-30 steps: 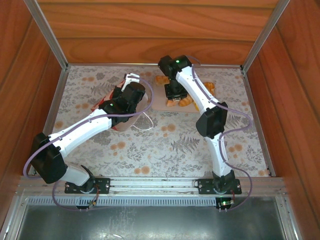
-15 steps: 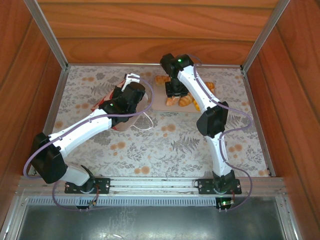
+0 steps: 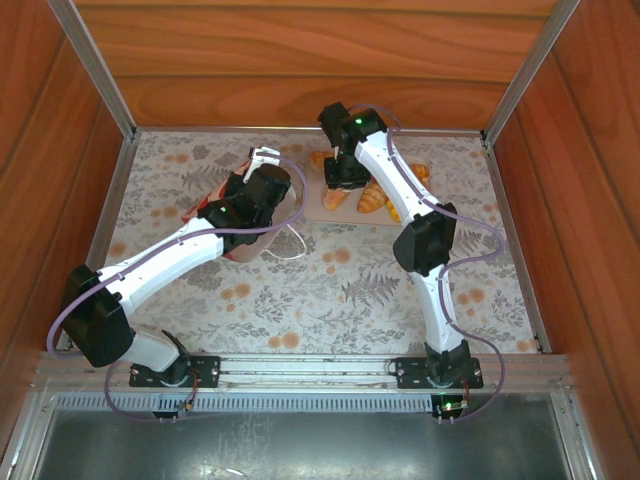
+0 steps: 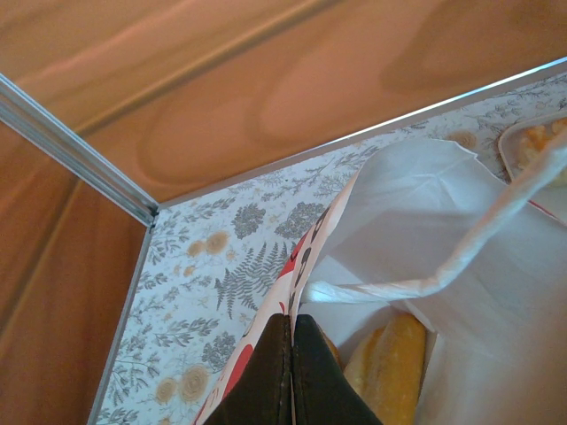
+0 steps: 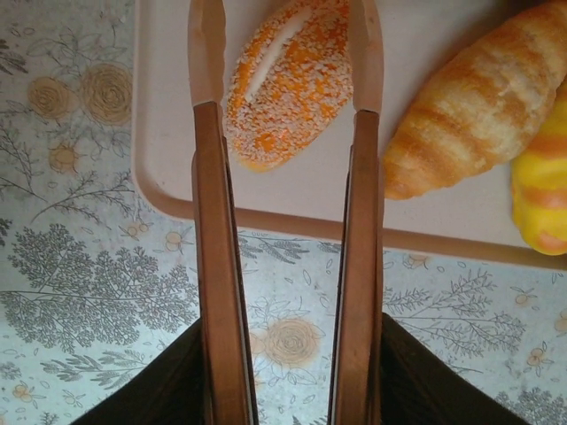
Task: Take the fake bread out of the paper bag
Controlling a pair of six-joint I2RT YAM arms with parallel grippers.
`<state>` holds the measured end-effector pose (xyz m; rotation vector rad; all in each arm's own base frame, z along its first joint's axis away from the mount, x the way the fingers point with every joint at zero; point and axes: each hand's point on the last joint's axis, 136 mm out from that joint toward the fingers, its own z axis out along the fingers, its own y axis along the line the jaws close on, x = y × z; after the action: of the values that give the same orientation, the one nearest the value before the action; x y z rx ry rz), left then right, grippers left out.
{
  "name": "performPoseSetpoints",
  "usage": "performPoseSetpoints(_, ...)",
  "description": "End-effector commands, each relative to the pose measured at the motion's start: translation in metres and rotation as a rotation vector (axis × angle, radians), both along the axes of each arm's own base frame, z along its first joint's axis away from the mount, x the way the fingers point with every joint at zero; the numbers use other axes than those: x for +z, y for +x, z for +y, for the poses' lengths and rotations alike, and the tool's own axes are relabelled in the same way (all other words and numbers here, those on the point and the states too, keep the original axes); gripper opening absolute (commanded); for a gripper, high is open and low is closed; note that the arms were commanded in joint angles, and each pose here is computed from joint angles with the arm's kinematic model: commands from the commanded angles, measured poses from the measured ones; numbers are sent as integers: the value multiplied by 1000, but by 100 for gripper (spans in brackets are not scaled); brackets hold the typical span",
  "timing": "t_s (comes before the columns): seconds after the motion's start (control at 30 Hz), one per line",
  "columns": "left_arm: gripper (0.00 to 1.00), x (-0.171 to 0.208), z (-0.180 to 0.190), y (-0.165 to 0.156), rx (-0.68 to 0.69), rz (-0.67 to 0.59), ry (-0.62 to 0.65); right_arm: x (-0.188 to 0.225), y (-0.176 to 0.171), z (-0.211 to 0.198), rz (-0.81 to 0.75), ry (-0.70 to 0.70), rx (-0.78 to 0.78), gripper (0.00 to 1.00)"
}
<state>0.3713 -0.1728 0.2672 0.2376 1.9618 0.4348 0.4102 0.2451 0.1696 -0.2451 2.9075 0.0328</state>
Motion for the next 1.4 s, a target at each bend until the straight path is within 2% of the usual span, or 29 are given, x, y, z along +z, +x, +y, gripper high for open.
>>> performPoseSetpoints(0.0,0,6,5,1,12,-11,2,34,-1,1,-73,55,12,44)
performPoseSetpoints(0.2,0,9,7,0,16,-18,2,44,-5,10,-116,63,24,42)
performPoseSetpoints(0.33,0,8,7,0,15,-16,3,49,-7,11,-134,63,14,33)
performPoseSetpoints(0.43,0,10,8,-1,18,-20,4,48,-12,19,-124,96,18,31)
performPoseSetpoints(0.77,0,11,9,-1,19,-23,-6,12,-40,49,-33,92,56,27)
performPoseSetpoints(1.17,0,13,8,-2,14,-26,-20,-33,-56,46,92,40,48,26)
performPoseSetpoints(1.37,0,14,8,-2,14,-28,-22,-38,-62,32,104,-14,24,26)
